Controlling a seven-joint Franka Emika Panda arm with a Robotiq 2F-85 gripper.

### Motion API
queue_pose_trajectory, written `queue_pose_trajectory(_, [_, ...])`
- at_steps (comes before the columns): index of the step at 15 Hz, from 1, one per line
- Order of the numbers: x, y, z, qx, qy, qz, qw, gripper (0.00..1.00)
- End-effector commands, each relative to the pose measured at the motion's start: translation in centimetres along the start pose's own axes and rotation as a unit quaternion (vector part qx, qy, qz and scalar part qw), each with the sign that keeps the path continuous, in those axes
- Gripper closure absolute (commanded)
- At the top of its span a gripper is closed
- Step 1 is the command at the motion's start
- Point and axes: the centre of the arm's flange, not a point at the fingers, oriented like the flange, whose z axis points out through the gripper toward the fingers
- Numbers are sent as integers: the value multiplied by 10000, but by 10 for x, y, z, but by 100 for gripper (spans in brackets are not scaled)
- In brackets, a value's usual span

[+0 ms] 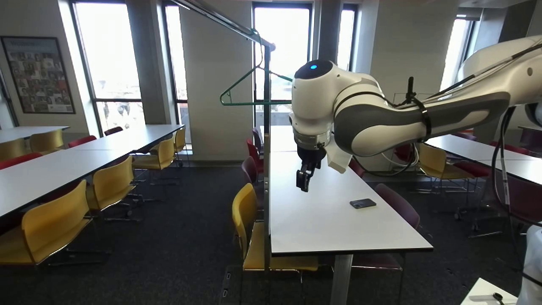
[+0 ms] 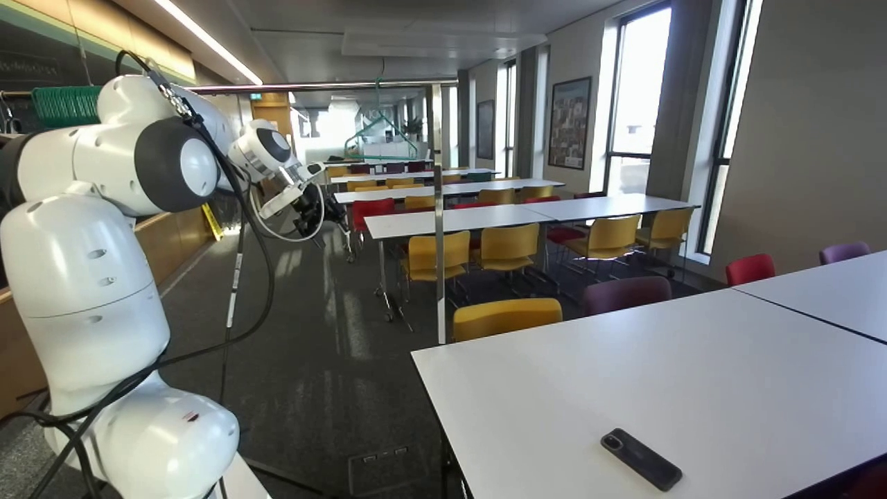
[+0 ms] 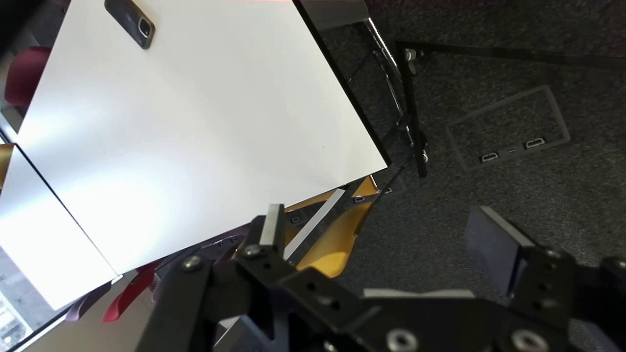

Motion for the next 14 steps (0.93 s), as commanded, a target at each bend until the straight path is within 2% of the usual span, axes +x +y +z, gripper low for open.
queue_pose_trajectory(1, [0,-1,1,1,-7,-5,10000,0])
queue_pose_trajectory(3, [0,-1,1,2,-7,-5,10000,0])
queue_pose_trajectory(4, [0,2,-2,140,29,-181,9997,0])
queue_pose_trajectory(5, [-10,3,-3,234,217,-320,9990,0])
queue_pose_trajectory(7, [-28,7,1,720,579,-543,9942,0])
queue_pose_trajectory(10, [-59,11,23,1552,879,-528,9826,0])
queue_pose_trajectory(11, [-69,12,30,1762,911,-511,9788,0])
queue_pose_trajectory(14, [-104,15,55,2094,627,-316,9753,0])
